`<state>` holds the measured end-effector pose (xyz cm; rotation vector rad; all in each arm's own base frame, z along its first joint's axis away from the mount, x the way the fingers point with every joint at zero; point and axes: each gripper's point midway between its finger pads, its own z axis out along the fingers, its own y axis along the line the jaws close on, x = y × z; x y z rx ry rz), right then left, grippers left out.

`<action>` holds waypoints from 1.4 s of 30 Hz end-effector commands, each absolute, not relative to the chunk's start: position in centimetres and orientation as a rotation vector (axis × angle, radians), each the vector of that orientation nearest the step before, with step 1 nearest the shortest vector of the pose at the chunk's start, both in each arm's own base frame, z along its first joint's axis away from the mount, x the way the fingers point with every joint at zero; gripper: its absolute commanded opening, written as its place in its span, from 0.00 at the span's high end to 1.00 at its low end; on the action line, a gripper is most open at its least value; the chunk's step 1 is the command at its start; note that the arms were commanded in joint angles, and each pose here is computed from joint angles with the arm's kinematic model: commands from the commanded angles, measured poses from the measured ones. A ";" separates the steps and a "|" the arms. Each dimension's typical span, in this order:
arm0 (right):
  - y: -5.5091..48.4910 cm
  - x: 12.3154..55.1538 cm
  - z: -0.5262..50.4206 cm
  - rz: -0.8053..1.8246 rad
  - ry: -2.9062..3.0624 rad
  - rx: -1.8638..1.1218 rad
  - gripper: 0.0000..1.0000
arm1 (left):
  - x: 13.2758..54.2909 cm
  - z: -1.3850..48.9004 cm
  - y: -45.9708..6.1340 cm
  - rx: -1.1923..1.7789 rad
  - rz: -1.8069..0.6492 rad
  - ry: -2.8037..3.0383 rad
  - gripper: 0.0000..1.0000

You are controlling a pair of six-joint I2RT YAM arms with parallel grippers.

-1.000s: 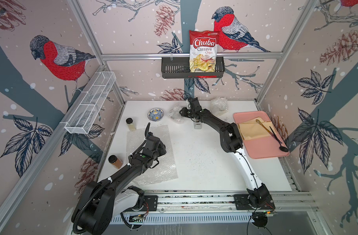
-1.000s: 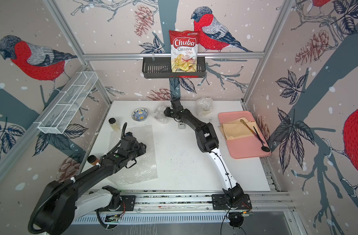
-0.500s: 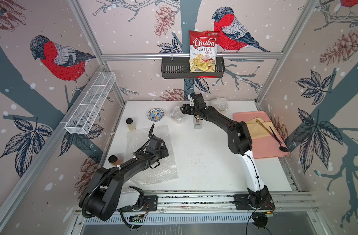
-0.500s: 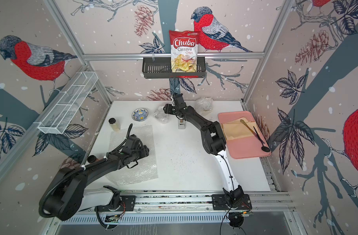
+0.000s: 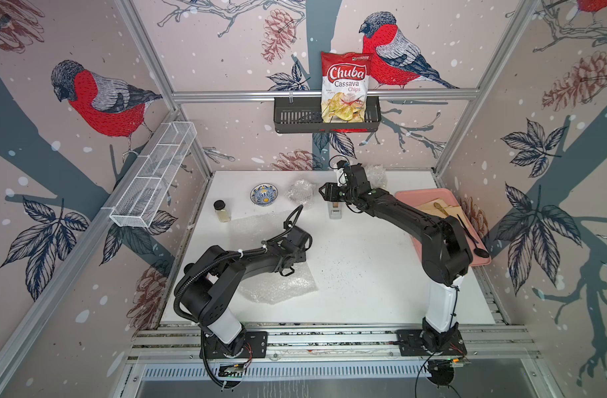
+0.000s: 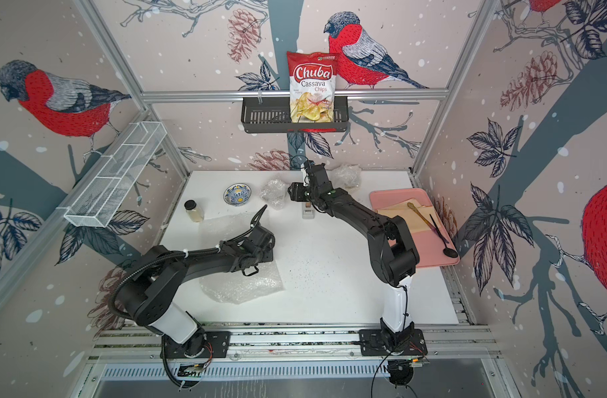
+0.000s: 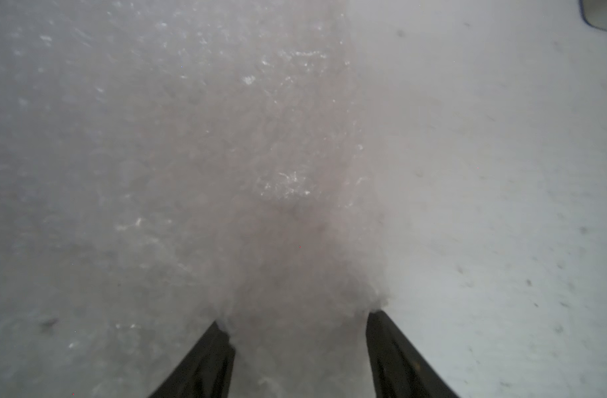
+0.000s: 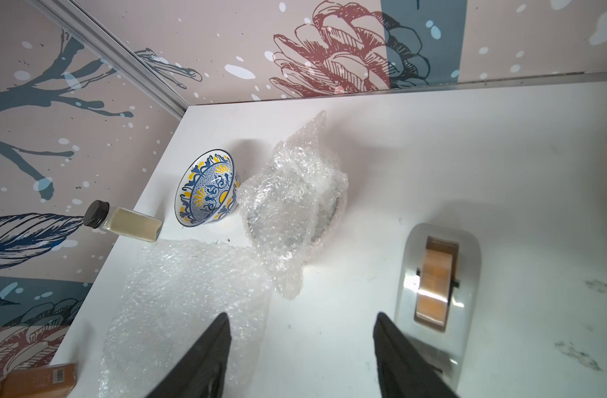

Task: Wrap bowls in bubble wrap
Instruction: Move the bubble wrap to the center of the board.

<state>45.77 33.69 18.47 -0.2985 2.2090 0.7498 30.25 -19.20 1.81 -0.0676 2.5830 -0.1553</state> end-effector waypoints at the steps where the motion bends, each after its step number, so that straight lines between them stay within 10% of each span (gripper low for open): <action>1: 32.0 45.2 19.2 0.740 2.170 -0.288 0.34 | 27.0 0.8 -22.9 -0.021 -0.273 2.690 0.39; 20: 21.3 40.2 16.3 0.705 2.224 -0.101 0.34 | 27.1 4.0 -40.3 0.206 -0.681 2.609 0.41; 42: 22.6 36.2 9.1 0.705 2.389 -0.212 0.35 | 36.7 13.4 -18.1 -0.231 -0.349 2.406 0.32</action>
